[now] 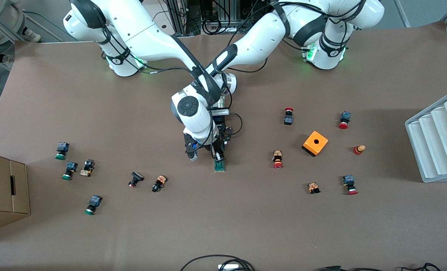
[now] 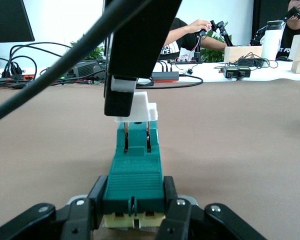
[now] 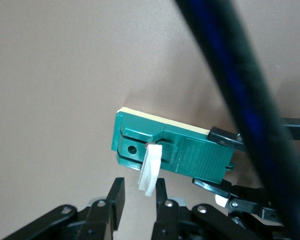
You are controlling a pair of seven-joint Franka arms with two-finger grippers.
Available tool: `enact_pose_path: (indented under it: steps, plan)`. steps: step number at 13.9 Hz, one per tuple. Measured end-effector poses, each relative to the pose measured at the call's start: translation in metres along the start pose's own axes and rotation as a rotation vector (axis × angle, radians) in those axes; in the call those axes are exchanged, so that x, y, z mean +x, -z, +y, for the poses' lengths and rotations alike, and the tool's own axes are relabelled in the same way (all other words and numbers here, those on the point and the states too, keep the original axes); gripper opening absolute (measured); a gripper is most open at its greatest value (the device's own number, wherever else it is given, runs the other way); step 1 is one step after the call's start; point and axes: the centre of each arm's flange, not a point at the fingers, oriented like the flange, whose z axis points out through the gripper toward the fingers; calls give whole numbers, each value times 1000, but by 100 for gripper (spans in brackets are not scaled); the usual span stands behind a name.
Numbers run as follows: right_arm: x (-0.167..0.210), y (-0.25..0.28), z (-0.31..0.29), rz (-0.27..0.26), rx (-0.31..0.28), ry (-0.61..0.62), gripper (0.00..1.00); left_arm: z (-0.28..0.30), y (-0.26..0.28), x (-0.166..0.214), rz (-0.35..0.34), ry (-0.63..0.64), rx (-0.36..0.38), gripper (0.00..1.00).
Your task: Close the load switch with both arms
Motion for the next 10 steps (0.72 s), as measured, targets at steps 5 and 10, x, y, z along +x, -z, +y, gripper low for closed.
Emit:
enact_pose_path:
  steps: [5, 10]
  plan:
    - [4, 2, -5, 3, -16, -6, 34, 0, 0, 0, 0, 0, 0, 49]
    - [5, 6, -7, 6, -35, -9, 33, 0, 0, 0, 0, -2, 0, 49]
